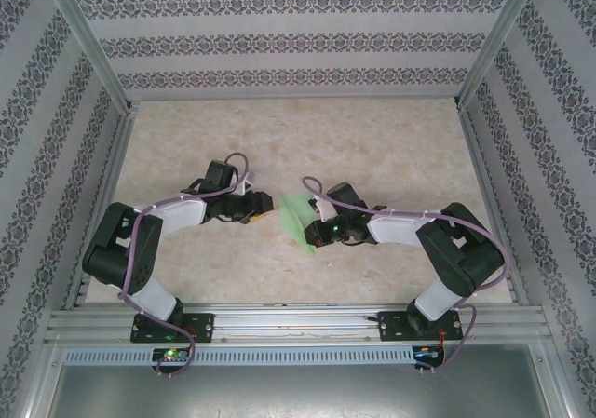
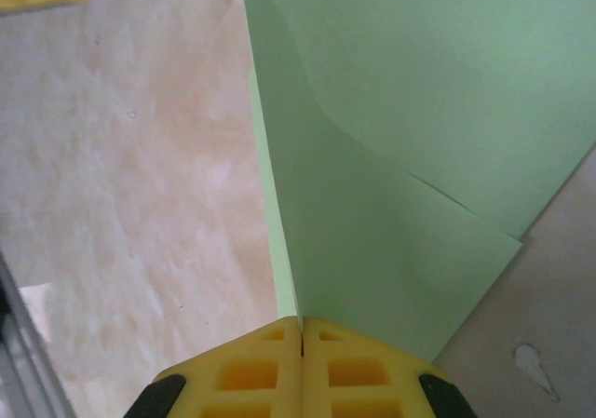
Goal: Fold a paper plane with a square sheet of paper (fold left side to right side)
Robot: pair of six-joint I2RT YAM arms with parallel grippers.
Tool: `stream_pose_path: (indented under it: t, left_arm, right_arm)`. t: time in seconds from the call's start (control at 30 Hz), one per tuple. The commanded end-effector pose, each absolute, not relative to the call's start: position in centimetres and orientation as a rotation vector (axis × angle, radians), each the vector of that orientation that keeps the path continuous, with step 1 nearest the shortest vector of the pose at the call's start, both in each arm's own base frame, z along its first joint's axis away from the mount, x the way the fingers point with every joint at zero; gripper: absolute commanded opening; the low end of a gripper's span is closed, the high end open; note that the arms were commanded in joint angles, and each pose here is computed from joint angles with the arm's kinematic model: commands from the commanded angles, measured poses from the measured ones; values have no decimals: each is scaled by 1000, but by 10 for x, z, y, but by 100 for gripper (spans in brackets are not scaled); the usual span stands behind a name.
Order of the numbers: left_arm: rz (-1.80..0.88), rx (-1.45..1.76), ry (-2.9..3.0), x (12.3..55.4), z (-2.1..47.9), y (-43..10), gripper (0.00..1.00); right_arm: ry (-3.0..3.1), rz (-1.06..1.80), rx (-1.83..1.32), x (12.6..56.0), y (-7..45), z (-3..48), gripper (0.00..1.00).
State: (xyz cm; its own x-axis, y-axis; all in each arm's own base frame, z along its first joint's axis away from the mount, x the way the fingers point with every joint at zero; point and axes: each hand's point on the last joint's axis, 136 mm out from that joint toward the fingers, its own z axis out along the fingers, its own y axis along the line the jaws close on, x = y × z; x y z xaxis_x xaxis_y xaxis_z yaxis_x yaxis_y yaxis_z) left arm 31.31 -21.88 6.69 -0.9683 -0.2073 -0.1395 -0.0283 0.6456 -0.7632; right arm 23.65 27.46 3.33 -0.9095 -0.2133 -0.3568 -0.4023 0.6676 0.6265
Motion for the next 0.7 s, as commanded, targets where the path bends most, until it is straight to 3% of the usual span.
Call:
stream_pose_path:
  t: [0.0, 0.67]
  left_arm:
    - [-1260, -173, 2643, 312, 65, -235, 48]
    - [-1265, -137, 2687, 313, 52, -270, 46]
  right_arm:
    - [2581, 1219, -505, 234, 282, 43, 0]
    - [2608, 1224, -477, 236, 279, 29, 0]
